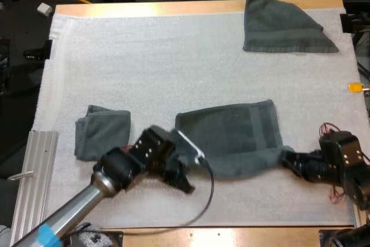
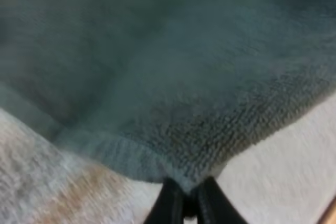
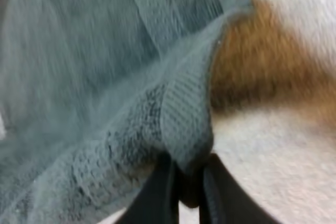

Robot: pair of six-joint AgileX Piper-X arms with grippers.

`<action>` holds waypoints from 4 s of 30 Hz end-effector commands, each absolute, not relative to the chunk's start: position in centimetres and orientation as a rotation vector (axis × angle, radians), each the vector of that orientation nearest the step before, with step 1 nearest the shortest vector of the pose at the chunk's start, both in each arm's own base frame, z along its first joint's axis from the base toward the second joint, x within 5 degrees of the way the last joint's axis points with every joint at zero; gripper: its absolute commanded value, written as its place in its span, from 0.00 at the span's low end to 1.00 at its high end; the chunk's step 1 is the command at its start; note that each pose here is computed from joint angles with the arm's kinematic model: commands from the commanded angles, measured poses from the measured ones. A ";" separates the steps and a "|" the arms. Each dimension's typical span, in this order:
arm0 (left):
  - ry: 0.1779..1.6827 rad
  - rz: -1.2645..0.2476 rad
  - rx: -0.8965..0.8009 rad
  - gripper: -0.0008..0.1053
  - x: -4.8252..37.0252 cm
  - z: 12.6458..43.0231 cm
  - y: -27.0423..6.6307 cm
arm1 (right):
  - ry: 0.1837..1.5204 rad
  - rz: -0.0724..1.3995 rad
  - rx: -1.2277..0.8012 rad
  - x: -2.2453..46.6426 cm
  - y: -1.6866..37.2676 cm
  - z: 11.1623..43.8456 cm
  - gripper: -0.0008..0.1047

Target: Pick towel from pile, fold and stack

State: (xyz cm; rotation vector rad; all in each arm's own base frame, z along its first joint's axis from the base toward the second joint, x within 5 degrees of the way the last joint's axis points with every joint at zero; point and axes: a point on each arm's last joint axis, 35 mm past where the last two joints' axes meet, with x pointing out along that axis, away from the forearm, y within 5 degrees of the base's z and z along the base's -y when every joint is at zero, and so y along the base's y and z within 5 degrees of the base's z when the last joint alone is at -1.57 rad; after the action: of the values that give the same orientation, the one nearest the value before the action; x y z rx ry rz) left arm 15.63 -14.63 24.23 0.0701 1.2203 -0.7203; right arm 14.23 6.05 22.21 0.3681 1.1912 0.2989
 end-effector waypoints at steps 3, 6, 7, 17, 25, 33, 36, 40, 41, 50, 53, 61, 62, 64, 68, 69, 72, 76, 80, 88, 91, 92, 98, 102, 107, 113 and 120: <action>1.202 -0.691 -0.086 0.01 19.4 23.0 -13.4 | 1.150 0.226 0.469 17.1 6.9 21.1 0.01; 1.211 -0.694 -0.164 0.01 21.2 22.0 -12.5 | 1.145 0.205 0.516 18.7 7.4 20.1 0.01; 1.213 -0.691 -0.183 0.01 21.7 21.7 -12.3 | 1.146 0.201 0.525 19.1 7.5 19.8 0.01; 1.207 -0.625 -0.261 0.01 23.9 20.1 -11.4 | 1.182 0.204 0.594 21.2 8.4 17.5 0.01; 1.212 -0.582 -0.301 0.01 25.5 18.2 -11.1 | 1.169 0.135 0.648 23.0 8.9 15.0 0.01; 1.187 -0.567 -0.300 0.02 26.1 17.7 -11.1 | 1.130 0.091 0.647 23.7 8.9 14.5 0.01; 1.180 -0.580 -0.312 0.15 26.3 17.6 -11.3 | 1.102 0.121 0.656 24.0 9.2 14.9 0.01; 1.150 -0.580 -0.324 0.41 26.6 17.8 -11.4 | 1.036 0.152 0.682 24.7 9.4 15.3 0.17; 1.147 -0.580 -0.327 0.46 26.6 17.8 -11.5 | 1.023 0.158 0.689 24.9 9.4 15.3 0.25; 1.032 -0.623 -0.377 0.54 27.9 19.2 -12.0 | 0.834 0.268 0.738 26.4 10.0 17.0 0.57; 1.024 -0.648 -0.389 0.55 28.3 19.8 -12.1 | 0.811 0.324 0.740 26.6 10.2 17.4 0.56; 0.974 -0.687 -0.388 0.57 28.6 22.3 -12.3 | 0.776 0.431 0.667 26.3 10.3 18.6 0.55; 0.966 -0.691 -0.387 0.58 28.4 22.8 -12.2 | 0.775 0.434 0.648 26.1 10.2 18.8 0.55; 0.946 -0.696 -0.380 0.58 27.9 23.9 -12.0 | 0.774 0.442 0.603 25.6 10.1 19.3 0.55; 0.921 -0.701 -0.361 0.58 26.2 26.1 -11.4 | 0.790 0.452 0.502 24.2 9.5 20.4 0.55; 0.917 -0.702 -0.358 0.58 25.7 26.6 -11.2 | 0.797 0.453 0.478 23.7 9.3 20.7 0.55; 0.906 -0.707 -0.350 0.58 24.0 28.3 -10.6 | 0.803 0.459 0.421 22.4 8.8 21.8 0.55; 0.896 -0.712 -0.349 0.58 21.5 30.3 -9.7 | 0.812 0.468 0.366 20.7 8.2 23.1 0.55; 0.888 -0.714 -0.352 0.58 18.6 32.0 -8.6 | 0.832 0.475 0.310 18.9 7.6 24.4 0.55; 0.865 -0.713 -0.366 0.58 16.1 33.4 -7.8 | 0.870 0.489 0.224 17.1 7.0 26.0 0.55; 0.874 -0.711 -0.373 0.58 14.7 33.8 -7.3 | 0.888 0.502 0.178 16.4 6.8 27.1 0.55; 0.880 -0.708 -0.375 0.58 14.3 33.9 -7.1 | 0.895 0.500 0.164 16.2 6.6 27.5 0.56; 0.895 -0.703 -0.385 0.58 12.6 34.3 -6.5 | 0.910 0.417 0.045 15.6 6.0 29.6 0.56; 0.905 -0.699 -0.396 0.58 12.4 34.3 -6.5 | 0.915 0.334 -0.051 15.8 5.7 30.4 0.56; 0.895 -0.699 -0.416 0.58 12.5 34.4 -6.5 | 0.926 0.306 -0.106 16.7 5.8 30.3 0.56; 0.913 -0.692 -0.409 0.58 12.3 34.2 -6.4 | 0.954 0.308 -0.102 17.9 6.2 29.2 0.55; 0.915 -0.698 -0.432 0.59 12.4 34.3 -6.5 | 1.060 0.308 -0.079 21.3 6.6 25.9 0.55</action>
State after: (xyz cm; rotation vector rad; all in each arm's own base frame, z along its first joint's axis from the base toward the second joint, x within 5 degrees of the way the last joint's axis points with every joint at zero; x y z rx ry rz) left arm 12.39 -6.42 33.99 -0.4142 0.9231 -0.6857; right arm 20.15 6.76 26.92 -0.0916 1.0333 0.2967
